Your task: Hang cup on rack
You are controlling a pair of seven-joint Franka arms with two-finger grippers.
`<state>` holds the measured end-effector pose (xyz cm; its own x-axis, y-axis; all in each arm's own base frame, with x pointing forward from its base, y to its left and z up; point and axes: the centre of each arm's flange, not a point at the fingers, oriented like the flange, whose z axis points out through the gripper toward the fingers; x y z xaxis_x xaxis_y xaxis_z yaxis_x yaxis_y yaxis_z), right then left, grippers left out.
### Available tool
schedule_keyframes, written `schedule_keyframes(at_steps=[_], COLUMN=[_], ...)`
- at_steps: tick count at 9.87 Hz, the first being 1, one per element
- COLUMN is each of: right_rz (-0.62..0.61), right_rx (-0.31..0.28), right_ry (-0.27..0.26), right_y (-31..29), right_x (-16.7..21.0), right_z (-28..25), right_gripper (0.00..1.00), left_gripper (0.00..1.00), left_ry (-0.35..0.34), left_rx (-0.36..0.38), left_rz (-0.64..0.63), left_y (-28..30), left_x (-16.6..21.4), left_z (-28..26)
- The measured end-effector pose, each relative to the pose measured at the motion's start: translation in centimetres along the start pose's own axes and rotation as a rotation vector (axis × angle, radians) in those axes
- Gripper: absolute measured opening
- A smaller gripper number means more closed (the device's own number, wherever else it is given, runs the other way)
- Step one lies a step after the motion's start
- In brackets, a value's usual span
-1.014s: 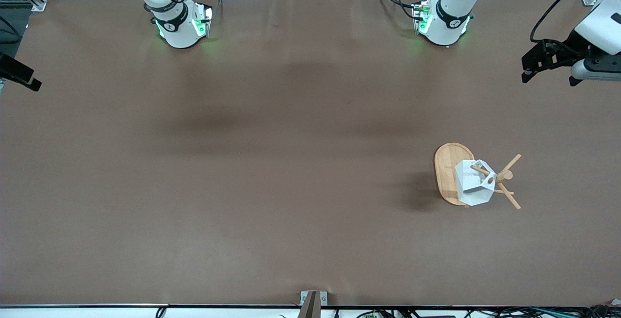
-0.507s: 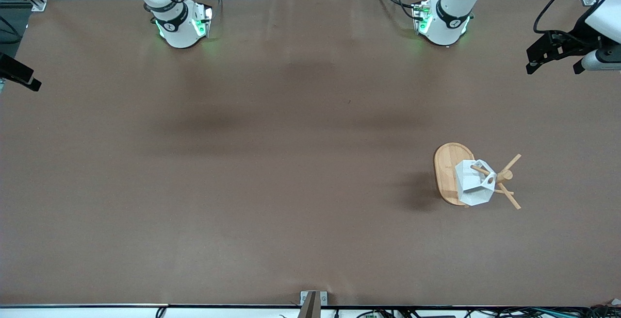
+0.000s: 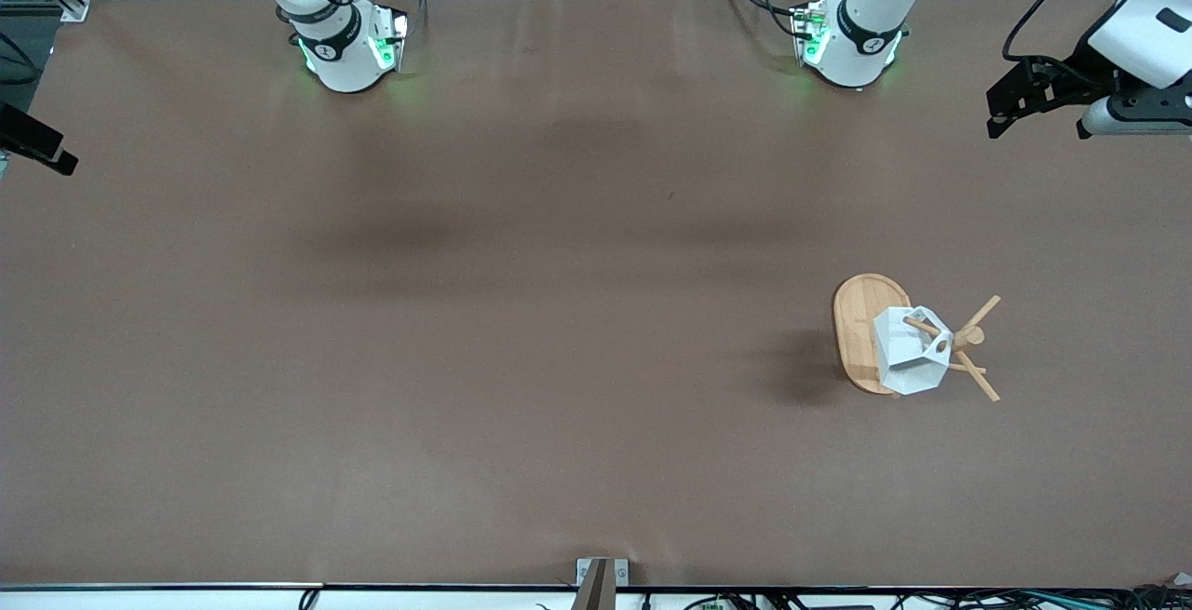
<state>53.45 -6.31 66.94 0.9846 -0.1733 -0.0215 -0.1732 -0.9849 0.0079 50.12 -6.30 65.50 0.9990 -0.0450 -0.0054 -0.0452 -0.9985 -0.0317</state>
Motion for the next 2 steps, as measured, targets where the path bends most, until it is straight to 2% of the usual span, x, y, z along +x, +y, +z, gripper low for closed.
schedule_keyframes(at_steps=[2], right_rz=[0.0], right_rx=[0.0], right_ry=[0.0], right_y=[0.02], right_x=[0.0], right_z=[0.0], right_gripper=[1.0], left_gripper=[1.0], left_ry=[0.005], left_rx=[-0.001], left_rz=[-0.002], left_y=[-0.12], left_x=[0.33], left_z=[-0.22])
